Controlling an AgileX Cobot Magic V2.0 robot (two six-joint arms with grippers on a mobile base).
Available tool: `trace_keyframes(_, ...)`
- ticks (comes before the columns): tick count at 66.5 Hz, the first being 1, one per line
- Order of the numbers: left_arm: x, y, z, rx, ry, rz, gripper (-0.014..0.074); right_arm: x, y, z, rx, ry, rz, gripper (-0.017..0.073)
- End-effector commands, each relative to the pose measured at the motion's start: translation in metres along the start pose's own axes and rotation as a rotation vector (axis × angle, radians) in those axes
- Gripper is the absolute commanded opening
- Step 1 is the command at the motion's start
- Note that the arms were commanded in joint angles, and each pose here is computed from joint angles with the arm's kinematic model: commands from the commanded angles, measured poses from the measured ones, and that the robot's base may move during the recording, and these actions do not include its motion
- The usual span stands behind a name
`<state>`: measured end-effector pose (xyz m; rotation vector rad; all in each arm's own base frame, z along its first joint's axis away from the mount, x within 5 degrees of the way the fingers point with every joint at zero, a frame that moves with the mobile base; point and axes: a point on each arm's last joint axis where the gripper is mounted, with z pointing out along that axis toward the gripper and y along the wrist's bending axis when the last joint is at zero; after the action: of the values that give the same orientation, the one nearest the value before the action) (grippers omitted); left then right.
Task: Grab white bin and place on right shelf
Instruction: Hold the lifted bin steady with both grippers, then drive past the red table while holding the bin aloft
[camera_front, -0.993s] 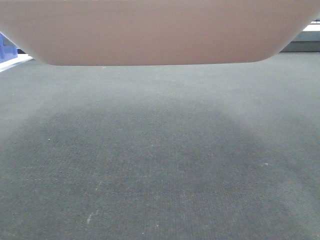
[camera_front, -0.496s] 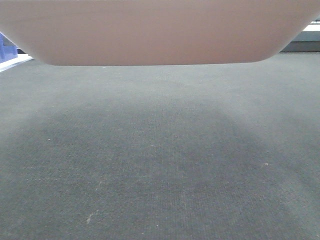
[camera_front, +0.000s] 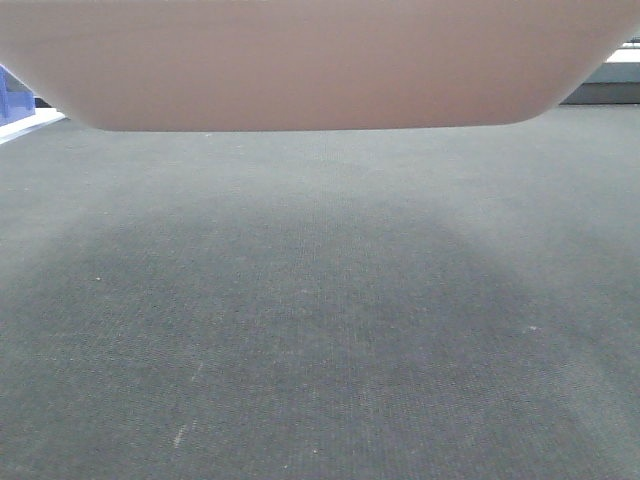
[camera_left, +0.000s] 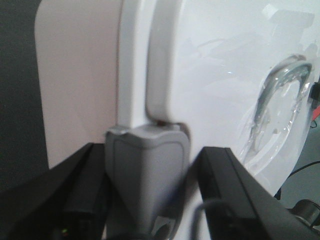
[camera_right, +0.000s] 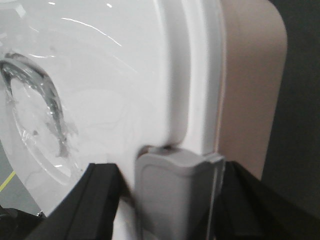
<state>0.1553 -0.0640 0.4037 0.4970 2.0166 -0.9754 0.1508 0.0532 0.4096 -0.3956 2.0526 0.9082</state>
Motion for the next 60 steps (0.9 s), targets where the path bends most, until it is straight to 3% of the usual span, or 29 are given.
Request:
trace_keyframes(1,-0.0120,-0.0270,-0.0073,0.184,-0.092,-0.012,0.0211,-0.0057,0.0297,-0.0087,-0.213,-0.027,0.003,0.0429)
trace_keyframes(60,-0.0122,-0.0264,-0.0069,0.184,-0.091,-0.013,0.0211,-0.0060,0.0294,-0.0087,-0.210,-0.031,0.004,0.0429)
